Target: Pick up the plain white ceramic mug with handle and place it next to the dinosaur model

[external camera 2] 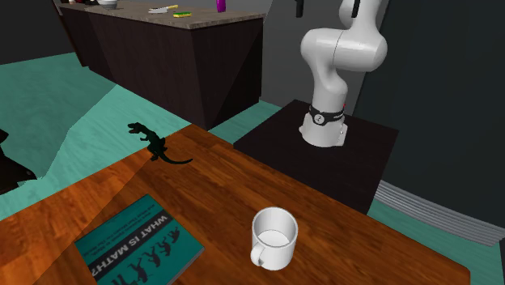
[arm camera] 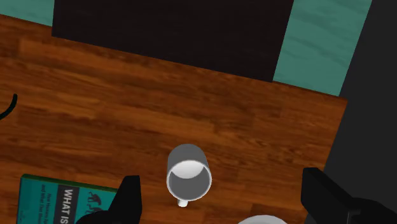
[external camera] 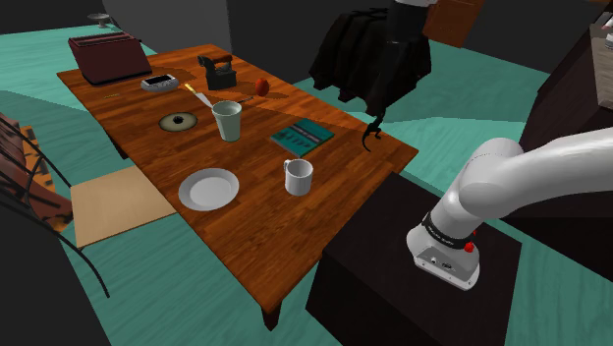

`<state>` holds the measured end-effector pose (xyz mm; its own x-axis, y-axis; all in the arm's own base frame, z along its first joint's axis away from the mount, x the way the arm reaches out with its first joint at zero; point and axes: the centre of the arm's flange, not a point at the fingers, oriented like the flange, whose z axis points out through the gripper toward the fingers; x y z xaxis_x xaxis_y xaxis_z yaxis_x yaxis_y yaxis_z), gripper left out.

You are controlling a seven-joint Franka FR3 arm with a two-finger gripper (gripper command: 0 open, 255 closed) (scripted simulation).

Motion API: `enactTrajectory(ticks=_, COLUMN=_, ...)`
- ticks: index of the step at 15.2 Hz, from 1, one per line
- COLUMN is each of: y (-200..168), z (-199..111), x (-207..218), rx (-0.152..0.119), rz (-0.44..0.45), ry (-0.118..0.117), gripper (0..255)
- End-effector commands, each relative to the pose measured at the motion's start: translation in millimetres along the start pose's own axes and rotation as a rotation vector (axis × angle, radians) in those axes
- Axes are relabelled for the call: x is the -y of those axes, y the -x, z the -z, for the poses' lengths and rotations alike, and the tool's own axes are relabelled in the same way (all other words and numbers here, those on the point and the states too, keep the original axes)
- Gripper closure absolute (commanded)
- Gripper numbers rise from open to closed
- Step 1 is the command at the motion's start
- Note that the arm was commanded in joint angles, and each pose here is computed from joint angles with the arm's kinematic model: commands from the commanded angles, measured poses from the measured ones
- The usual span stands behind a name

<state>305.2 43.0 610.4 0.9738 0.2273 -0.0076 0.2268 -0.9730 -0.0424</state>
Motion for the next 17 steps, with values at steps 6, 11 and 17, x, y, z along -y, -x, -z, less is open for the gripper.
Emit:
enactTrajectory(ticks=6, y=-31.6, z=-57.9, x=6.1, rx=0.002, rz=0.007, ry=0.006, gripper=0)
enactTrajectory(ticks=11, y=-63.1, z=-115.9, x=12.0, rx=0.004, rz=0.013, ry=0.012, gripper=0)
enactTrajectory(ticks=17, y=-100.6, z=-185.6, x=19.0, rx=0.006, rz=0.022, ry=0.020, gripper=0)
